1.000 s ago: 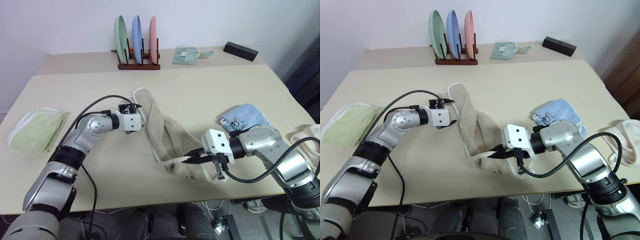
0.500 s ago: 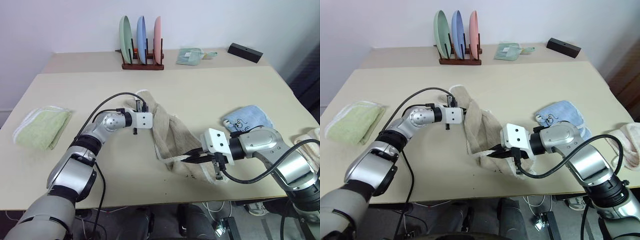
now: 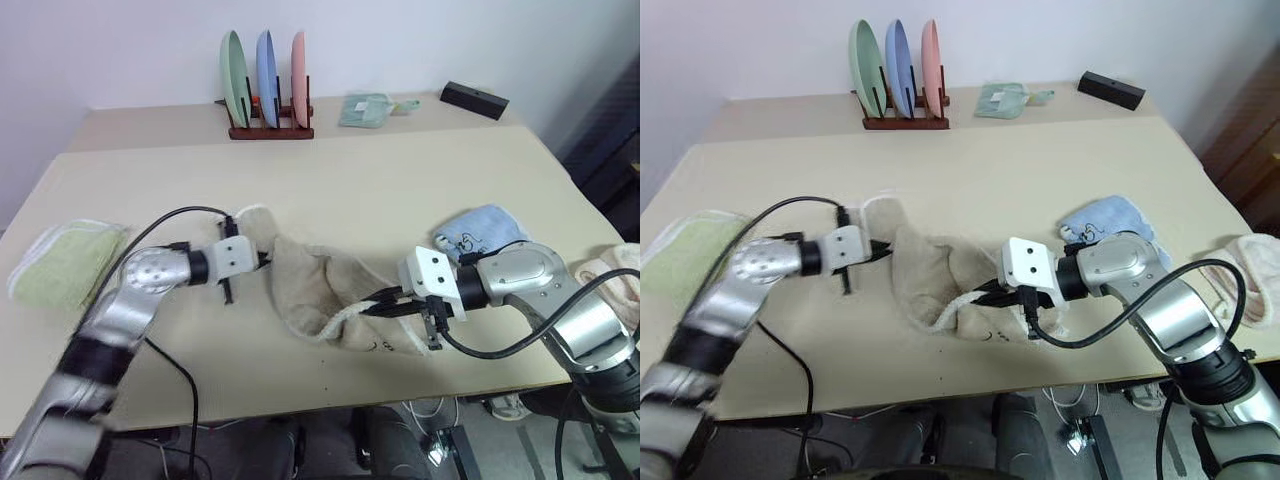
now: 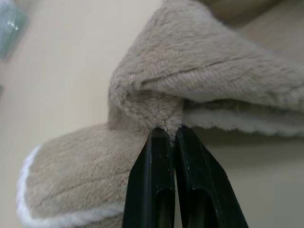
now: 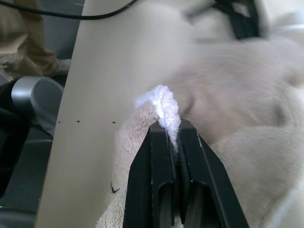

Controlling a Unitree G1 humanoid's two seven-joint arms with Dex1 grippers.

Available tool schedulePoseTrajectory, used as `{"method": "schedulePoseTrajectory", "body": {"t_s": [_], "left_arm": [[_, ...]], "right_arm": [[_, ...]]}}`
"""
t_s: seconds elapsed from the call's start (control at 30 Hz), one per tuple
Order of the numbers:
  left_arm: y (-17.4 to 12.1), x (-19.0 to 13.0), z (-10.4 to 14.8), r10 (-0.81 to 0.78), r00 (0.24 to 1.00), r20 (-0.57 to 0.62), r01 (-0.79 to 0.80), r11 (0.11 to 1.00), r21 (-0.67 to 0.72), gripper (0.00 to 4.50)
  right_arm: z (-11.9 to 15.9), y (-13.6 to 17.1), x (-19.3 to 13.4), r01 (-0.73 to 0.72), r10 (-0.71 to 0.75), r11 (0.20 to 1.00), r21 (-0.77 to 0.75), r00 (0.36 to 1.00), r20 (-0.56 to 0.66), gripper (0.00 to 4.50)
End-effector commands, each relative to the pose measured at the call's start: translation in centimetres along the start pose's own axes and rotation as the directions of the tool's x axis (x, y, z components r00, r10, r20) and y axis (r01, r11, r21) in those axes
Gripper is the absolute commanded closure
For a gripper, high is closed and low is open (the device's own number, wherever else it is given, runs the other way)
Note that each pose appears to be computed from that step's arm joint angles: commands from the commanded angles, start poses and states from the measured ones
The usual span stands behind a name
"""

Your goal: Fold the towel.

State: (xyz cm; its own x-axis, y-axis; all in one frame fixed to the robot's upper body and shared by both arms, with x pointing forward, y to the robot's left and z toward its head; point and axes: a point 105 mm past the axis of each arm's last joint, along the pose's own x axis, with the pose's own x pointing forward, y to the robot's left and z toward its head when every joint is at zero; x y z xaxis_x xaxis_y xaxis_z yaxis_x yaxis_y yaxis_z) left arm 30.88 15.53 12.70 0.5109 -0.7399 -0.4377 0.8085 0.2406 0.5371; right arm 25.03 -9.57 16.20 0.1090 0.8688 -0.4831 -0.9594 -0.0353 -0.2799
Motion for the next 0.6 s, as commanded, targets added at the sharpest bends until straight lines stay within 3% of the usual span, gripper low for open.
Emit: {"method": "schedulePoseTrajectory", "body": {"t_s": [0.03, 0.23, 0.33, 0.43, 0.6], "left_arm": [[-1.5, -2.2, 2.1, -0.010, 1.000, -0.012, 0.008, 0.994, -0.106, 4.40], [-3.4, -3.0, 2.0, 0.013, 0.997, -0.076, -0.030, 0.975, -0.219, 4.40], [-2.4, -3.5, 2.6, 0.069, 0.995, -0.072, -0.085, 0.962, -0.260, 3.50], [-1.8, -4.5, 3.3, 0.076, 0.995, -0.067, -0.092, 0.957, -0.273, 2.12], [0.1, -8.3, 2.2, 0.131, 0.980, -0.152, -0.168, 0.949, -0.267, 2.12]], "right_arm": [[0.9, -0.3, -0.3, 0.001, 0.000, 0.999, -0.039, 1.000, 0.022, 4.50], [0.9, -0.7, -0.2, -0.013, 0.015, 0.999, -0.047, 1.000, 0.024, 4.50], [1.0, -1.0, -0.1, -0.028, 0.029, 0.998, -0.057, 0.999, 0.026, 4.50], [0.9, -1.2, -0.1, -0.030, 0.031, 0.998, -0.063, 0.999, 0.025, 4.50], [0.9, -1.2, -0.2, -0.031, 0.033, 0.997, -0.064, 0.999, 0.025, 4.50]]}}
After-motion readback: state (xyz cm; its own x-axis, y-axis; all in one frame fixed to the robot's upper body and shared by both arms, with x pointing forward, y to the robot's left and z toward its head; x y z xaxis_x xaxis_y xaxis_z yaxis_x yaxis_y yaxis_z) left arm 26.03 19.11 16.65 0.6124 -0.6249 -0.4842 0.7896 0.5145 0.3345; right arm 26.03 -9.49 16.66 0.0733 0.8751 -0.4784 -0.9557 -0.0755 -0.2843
